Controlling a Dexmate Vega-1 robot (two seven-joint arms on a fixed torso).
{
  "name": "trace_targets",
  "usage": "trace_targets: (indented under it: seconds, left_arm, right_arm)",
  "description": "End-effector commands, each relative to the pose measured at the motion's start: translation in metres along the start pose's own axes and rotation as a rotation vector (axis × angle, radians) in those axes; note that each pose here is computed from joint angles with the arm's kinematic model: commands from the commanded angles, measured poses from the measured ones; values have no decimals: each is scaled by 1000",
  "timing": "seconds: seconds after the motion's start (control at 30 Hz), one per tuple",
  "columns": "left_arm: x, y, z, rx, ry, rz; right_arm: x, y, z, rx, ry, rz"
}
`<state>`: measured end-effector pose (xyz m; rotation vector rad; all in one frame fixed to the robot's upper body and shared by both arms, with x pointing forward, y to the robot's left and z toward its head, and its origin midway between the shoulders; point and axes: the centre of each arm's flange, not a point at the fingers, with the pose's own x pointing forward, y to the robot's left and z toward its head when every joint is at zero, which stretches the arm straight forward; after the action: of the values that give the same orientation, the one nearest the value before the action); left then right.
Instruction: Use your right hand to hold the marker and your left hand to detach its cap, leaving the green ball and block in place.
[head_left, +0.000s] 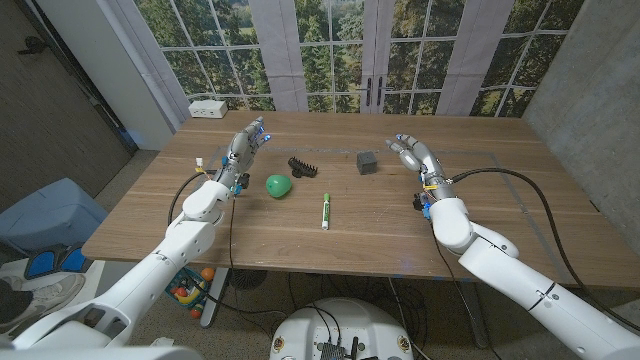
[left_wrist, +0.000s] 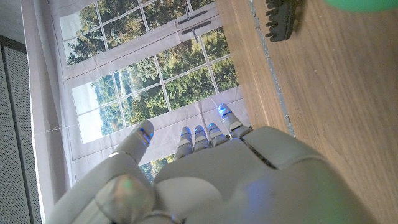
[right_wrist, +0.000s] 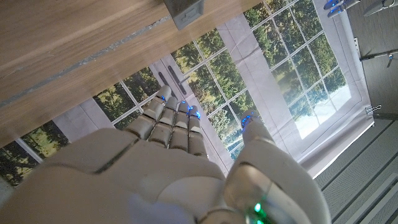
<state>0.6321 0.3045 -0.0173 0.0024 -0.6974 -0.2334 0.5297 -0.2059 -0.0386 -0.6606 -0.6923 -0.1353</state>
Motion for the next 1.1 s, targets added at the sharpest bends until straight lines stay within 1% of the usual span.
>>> trace_targets:
  seconds: [0.03, 0.3, 0.53, 0.83, 0.93, 1.1]
  left_arm:
    - [-8, 1, 1, -4, -15, 2]
    - [-13, 1, 3, -2, -28, 2]
    - [-14, 0, 4, -5, -38, -2]
    - [-17, 1, 6, 3, -40, -6]
    - [-18, 1, 7, 3, -43, -4]
    - [-20, 2, 7, 1, -48, -3]
  right_arm:
    - [-14, 9, 15, -91, -13, 29]
    - [-23, 13, 25, -142, -35, 36]
    - [-30, 20, 32, -182, -51, 59]
    - [-38, 27, 41, -249, -71, 72]
    - [-39, 31, 43, -267, -73, 80]
    - [-43, 41, 46, -290, -70, 99]
